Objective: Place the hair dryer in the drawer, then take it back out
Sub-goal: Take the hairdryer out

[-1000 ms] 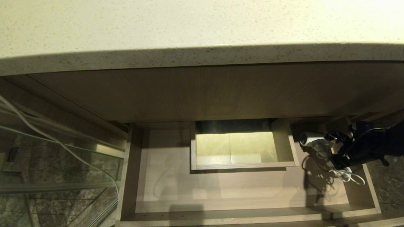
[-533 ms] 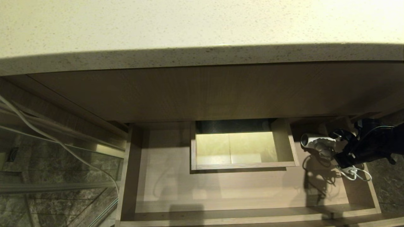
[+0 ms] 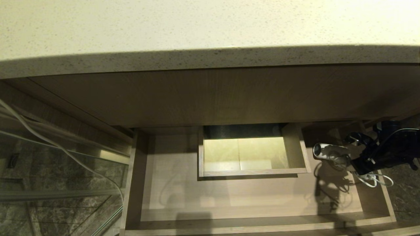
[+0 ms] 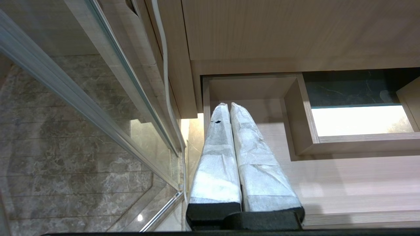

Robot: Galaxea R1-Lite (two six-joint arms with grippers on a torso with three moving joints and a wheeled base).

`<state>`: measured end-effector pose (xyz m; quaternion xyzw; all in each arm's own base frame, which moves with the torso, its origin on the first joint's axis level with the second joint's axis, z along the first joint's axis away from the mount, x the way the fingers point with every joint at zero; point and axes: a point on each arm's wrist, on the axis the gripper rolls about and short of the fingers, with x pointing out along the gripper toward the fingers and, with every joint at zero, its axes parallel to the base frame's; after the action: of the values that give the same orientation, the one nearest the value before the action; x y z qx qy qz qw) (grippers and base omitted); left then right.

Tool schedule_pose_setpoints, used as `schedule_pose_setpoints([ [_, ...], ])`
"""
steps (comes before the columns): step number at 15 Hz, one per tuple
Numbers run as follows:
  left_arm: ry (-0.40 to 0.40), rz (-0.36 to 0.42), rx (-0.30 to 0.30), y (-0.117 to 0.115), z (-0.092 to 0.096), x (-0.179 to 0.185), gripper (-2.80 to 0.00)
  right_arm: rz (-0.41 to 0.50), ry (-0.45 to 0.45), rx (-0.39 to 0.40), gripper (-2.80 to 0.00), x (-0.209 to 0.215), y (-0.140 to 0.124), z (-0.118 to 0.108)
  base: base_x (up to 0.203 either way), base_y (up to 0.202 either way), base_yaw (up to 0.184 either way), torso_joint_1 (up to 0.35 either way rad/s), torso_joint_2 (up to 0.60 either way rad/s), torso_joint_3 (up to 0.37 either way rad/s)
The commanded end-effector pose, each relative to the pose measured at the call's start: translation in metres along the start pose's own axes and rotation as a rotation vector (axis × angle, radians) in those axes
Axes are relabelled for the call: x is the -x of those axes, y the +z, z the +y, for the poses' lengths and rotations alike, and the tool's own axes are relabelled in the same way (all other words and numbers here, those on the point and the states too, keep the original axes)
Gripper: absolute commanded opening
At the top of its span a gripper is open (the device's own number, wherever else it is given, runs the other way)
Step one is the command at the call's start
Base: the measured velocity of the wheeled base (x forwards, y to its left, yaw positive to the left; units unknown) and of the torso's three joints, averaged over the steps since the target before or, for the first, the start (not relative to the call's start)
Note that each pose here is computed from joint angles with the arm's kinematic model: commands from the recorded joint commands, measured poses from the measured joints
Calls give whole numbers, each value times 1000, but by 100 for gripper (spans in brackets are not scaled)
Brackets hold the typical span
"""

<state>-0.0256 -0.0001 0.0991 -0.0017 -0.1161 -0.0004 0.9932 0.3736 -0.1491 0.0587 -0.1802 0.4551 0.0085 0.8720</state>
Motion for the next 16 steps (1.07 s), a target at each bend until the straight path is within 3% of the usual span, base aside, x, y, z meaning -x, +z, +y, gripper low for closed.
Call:
schedule_pose_setpoints([
  [1, 1, 38, 1, -11, 0, -1, -280, -4, -3, 10, -280, 10, -1, 2, 0, 0, 0, 0, 0, 0],
  [16, 1, 38, 1, -11, 0, -1, -280, -5, -3, 57, -280, 36, -7, 9, 0, 0, 0, 0, 0, 0],
])
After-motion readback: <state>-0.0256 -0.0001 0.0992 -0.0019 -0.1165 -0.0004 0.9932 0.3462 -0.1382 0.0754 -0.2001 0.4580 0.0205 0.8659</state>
